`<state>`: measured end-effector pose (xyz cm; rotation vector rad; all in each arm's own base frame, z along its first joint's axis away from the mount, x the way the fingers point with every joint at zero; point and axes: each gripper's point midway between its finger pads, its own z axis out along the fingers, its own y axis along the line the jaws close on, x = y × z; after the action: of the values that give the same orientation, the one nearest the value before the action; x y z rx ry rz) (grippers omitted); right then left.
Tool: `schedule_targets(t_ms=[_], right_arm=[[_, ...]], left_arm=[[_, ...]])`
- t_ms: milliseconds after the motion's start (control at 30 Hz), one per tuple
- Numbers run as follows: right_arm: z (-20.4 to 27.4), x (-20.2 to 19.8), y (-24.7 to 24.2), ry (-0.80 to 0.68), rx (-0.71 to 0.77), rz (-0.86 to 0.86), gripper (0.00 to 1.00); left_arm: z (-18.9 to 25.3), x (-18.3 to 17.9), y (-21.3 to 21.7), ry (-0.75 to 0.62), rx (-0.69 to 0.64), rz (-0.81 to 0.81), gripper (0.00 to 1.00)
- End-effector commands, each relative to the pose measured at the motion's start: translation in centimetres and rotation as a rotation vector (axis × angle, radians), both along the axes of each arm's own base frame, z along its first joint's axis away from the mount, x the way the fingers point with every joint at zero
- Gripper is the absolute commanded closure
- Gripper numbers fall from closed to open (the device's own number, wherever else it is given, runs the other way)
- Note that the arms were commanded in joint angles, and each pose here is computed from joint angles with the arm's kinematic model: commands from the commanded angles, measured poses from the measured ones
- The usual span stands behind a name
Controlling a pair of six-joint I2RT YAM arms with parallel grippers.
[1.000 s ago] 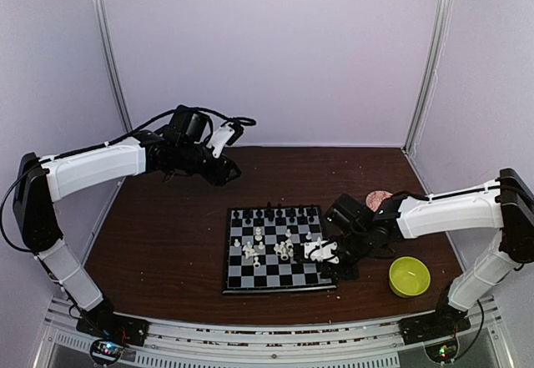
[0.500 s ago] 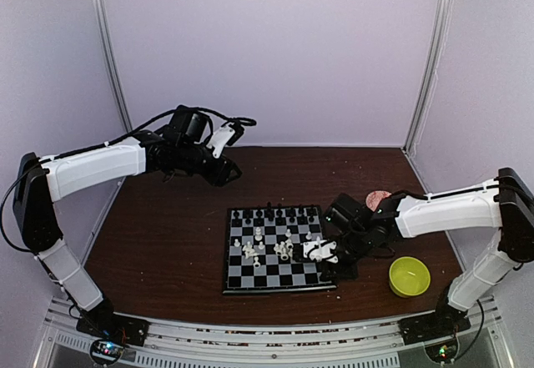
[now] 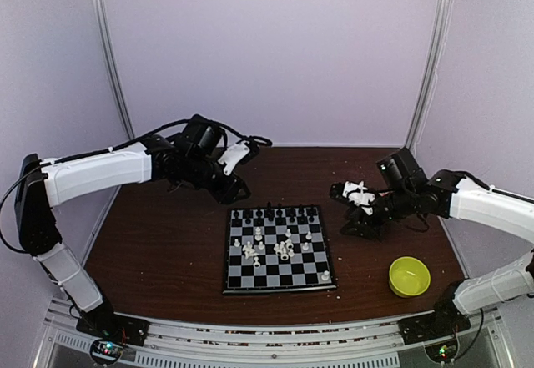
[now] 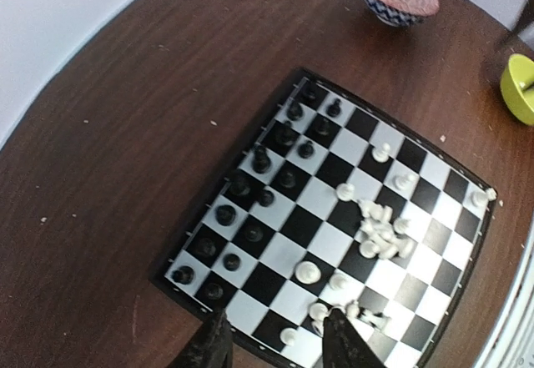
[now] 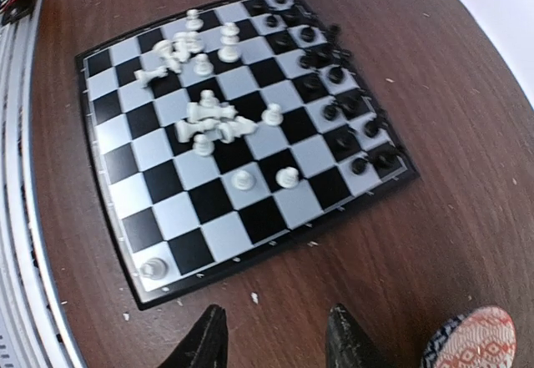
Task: Set up the chess pieces on the board
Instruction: Pick up the rook from the chessboard.
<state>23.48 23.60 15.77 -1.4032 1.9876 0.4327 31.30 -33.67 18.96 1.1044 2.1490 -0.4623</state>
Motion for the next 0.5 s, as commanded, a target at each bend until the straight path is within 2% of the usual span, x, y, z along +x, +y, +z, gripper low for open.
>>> schedule_targets(t_ms=[0,200,467], right_arm=[[1.7,3.4,-3.2,-0.083,0.037,-0.196,0.61],[2.6,3.8,-4.4,-0.096,0.074,-0.227,0.62],[1.9,3.9,-4.9,-0.114,0.031,-0.225,0.63]], left_arm=[[0.1,-3.6,-1.0,0.038,0.060,-0.065,0.63],[-0.7,-5.0,-3.6,0.088,0.084,-0.099,0.65],[-3.1,-5.7,-6.2,0.080,0.224,-0.185,0.69]])
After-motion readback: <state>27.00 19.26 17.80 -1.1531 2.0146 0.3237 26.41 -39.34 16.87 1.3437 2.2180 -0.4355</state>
